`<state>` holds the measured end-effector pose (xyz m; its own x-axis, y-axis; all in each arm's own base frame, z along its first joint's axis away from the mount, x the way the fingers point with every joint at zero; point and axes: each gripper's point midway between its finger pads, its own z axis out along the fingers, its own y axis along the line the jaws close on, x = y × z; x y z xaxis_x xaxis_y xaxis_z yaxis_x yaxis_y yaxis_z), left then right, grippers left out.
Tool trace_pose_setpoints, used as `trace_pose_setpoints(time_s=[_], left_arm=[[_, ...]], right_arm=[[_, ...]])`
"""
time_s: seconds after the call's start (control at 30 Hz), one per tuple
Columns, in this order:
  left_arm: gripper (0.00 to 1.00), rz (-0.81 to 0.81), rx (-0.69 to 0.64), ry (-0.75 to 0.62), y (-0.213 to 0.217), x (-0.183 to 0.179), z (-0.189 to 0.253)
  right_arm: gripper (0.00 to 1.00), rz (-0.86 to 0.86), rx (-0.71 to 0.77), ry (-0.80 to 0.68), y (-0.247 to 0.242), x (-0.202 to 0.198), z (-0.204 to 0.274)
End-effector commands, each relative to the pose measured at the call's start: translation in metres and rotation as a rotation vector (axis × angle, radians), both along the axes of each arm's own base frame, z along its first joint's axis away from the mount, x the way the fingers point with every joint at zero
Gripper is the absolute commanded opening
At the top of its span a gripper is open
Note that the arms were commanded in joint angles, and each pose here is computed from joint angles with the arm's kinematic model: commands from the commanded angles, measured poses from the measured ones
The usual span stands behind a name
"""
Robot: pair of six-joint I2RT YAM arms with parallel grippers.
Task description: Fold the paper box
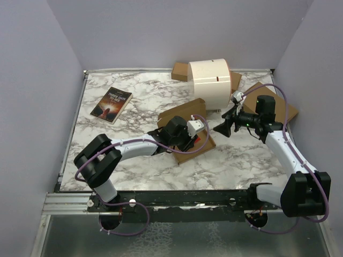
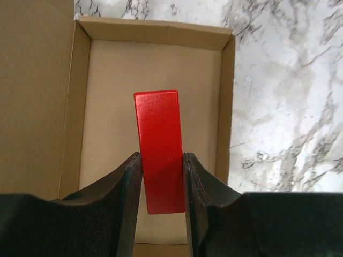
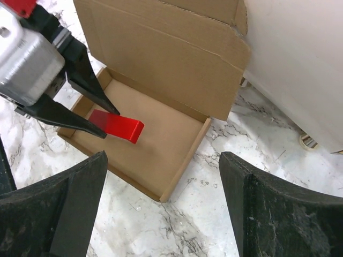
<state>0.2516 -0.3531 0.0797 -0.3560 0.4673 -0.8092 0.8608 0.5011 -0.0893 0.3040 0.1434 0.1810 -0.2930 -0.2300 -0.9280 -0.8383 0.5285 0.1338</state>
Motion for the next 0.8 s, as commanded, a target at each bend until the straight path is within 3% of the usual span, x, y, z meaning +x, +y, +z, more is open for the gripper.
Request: trace_pose_setpoints(time_s=[0.0,0.23,0.53,0.77], left_arm=[[0.15,-0.057,0.099,-0.049,0.002,0.006,-0.011],[0.28,-0.036,0.179,-0.054,0.004,0.019,-0.026],[0.54,0.016,0.072,-0.134,0.006,0.022,0.012],[0.54,0.081,-0.093,-0.175,0.015,0.016,0.054]], right_arm=[[0.86,-0.042,-0.003,-0.027,-0.007,0.007,0.005],[0.86,-0.041,0.003,-0.022,-0.008,0.007,0.004],[0.86,-0.026,0.014,-0.016,-0.006,0.004,0.002],[0.86,0.033,0.038,-0.041,-0.001,-0.003,0.009]])
